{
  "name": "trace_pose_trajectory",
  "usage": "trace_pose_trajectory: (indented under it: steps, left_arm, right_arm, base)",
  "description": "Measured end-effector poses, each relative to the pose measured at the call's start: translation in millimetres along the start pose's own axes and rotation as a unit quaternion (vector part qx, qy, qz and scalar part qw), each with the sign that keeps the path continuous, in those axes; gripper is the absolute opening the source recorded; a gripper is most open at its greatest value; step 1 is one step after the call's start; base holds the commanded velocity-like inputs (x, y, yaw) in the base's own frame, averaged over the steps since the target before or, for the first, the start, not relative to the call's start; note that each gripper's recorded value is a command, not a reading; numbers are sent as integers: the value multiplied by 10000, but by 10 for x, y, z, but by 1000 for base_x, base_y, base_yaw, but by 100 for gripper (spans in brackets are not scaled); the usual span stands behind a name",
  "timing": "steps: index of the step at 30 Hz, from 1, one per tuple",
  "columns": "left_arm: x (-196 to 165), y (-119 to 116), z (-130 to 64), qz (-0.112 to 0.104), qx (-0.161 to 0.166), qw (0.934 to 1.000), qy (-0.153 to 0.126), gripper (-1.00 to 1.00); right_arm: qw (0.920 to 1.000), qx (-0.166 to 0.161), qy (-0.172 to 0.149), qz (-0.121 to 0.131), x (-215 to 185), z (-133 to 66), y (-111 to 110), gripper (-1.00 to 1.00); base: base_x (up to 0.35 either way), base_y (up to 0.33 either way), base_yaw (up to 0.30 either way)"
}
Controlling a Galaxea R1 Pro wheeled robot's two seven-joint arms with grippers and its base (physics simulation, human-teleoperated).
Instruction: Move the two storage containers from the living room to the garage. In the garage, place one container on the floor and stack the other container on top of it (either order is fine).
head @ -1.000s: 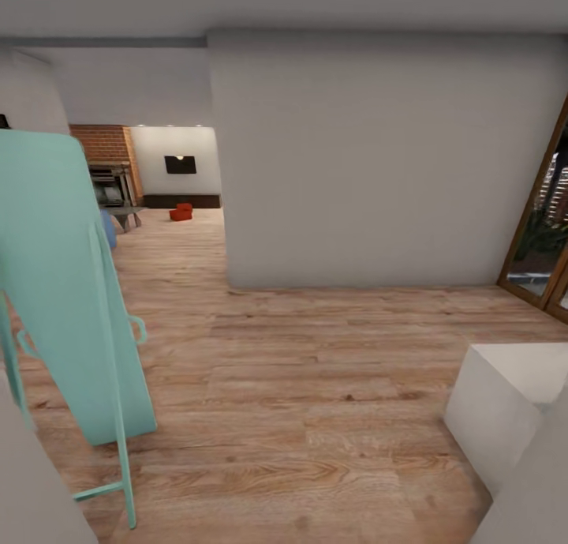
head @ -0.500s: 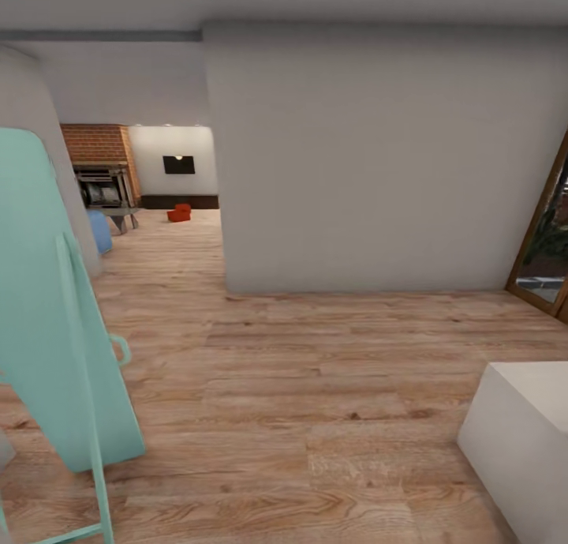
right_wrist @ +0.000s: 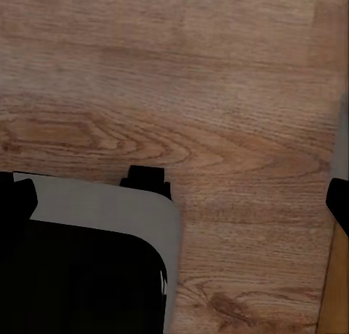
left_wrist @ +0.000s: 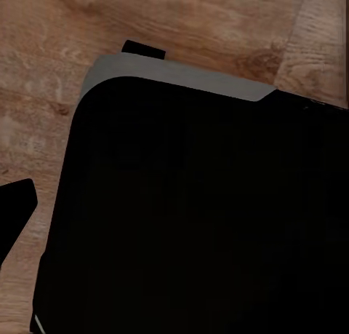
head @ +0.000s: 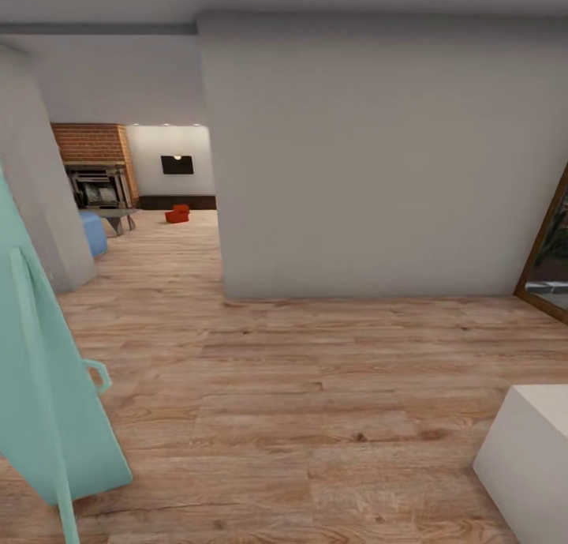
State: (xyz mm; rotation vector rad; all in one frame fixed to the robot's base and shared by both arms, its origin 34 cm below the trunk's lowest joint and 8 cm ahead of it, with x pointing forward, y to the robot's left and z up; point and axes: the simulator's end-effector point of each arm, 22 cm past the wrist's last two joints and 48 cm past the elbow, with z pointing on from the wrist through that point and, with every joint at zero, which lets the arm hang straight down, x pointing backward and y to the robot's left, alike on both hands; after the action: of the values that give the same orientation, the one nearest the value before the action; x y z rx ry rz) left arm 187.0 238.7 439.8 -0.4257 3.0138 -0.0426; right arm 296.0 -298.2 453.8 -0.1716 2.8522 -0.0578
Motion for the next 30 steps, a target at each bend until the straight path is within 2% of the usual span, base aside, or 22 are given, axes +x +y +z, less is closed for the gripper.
trace_pose_trajectory:
  steps: [30]
  left_arm:
    - [1, 0, 0, 5, -1, 10000, 1, 100]
  right_arm:
    - [10000, 0, 0, 0, 0, 0, 0, 100]
  base:
    - [326, 0, 0]
